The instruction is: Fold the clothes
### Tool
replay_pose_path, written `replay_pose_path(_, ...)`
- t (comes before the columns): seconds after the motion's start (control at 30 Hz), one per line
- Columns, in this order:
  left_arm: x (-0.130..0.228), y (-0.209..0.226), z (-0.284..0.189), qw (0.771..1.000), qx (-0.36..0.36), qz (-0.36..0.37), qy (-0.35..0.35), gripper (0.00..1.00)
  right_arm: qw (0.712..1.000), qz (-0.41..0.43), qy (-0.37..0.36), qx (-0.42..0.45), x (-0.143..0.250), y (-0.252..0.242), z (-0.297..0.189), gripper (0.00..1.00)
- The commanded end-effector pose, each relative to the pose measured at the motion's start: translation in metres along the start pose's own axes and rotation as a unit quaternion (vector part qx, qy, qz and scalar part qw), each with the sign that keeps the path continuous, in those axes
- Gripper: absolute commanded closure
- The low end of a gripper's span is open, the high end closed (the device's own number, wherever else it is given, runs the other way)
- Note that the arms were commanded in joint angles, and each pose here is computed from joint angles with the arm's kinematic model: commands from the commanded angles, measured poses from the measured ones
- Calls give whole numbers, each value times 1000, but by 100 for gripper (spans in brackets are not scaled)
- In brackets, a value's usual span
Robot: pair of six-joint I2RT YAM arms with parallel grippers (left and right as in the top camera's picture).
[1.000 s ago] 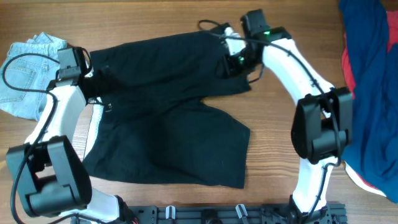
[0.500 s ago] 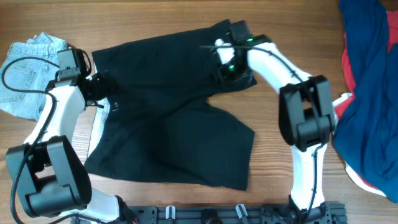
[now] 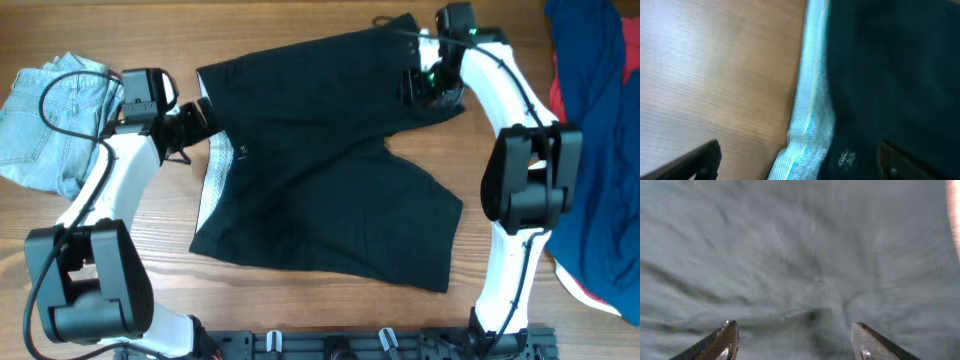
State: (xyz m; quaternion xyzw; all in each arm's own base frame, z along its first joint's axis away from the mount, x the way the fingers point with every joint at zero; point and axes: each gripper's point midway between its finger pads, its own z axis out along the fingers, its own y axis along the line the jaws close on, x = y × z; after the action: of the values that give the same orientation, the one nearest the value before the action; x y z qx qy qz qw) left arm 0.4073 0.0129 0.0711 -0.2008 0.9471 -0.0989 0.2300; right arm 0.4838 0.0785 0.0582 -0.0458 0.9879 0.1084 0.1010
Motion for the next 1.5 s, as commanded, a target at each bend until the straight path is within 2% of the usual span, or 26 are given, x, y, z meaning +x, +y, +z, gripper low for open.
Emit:
replay_pose_path(0.0, 26, 20, -24, 998, -25, -29, 54, 0, 996, 43, -76, 12, -12, 5, -102, 23)
replay_pose_path(0.03, 37, 23, -35, 996, -28, -36, 74, 0, 997, 57, -59, 13, 3, 5, -115, 13)
replay_pose_path(0.1, 60, 15, -55, 991, 4, -54, 122, 0, 995, 95, -7, 16, 35, 7, -124, 10)
replay_pose_path(0.17, 86, 17, -70, 979, 2, -108, 175, 0, 990, 126, 61, 23, 69, 8, -127, 1)
replay_pose_path(0.27, 128, 31, -89, 949, -36, -168, 264, 0, 981, 151, 112, 53, 98, 3, -135, 0)
replay_pose_path(0.4, 167, 34, -89, 927, -33, -191, 321, 1, 978, 176, 98, 56, 114, 6, -152, 0)
replay_pose_path(0.47, 189, 37, -82, 918, -28, -199, 341, 5, 979, 179, 77, 54, 126, 9, -164, 0)
replay_pose_path(0.57, 201, 42, -69, 920, -23, -199, 336, 15, 979, 181, 76, 54, 143, 9, -164, 0)
replay_pose_path(0.7, 199, 52, -53, 931, -38, -196, 305, 40, 974, 195, 104, 59, 162, 6, -149, 0)
replay_pose_path(0.8, 208, 65, -46, 931, -65, -203, 298, 43, 971, 199, 122, 50, 171, 7, -136, 0)
replay_pose_path(0.83, 215, 66, -44, 927, -67, -211, 301, 48, 969, 205, 126, 50, 174, 7, -131, 0)
replay_pose_path(0.9, 222, 68, -45, 924, -71, -213, 310, 47, 966, 213, 134, 52, 178, 6, -127, 0)
replay_pose_path(1.03, 238, 63, -59, 905, -70, -228, 353, 33, 964, 215, 148, 55, 187, 5, -121, 0)
replay_pose_path(1.2, 212, 79, -39, 934, -94, -199, 281, 36, 963, 216, 153, 44, 188, 9, -120, 0)
replay_pose_path(1.3, 210, 81, -32, 939, -92, -195, 266, 47, 959, 221, 173, 43, 200, 9, -113, 0)
replay_pose_path(1.37, 217, 82, -32, 937, -94, -196, 273, 49, 957, 224, 183, 34, 206, 12, -108, 0)
replay_pose_path(1.4, 220, 82, -32, 936, -93, -197, 276, 60, 955, 227, 191, 23, 210, 15, -103, 0)
replay_pose_path(1.47, 222, 73, -33, 933, -71, -205, 287, 75, 951, 231, 203, 8, 217, 20, -97, 0)
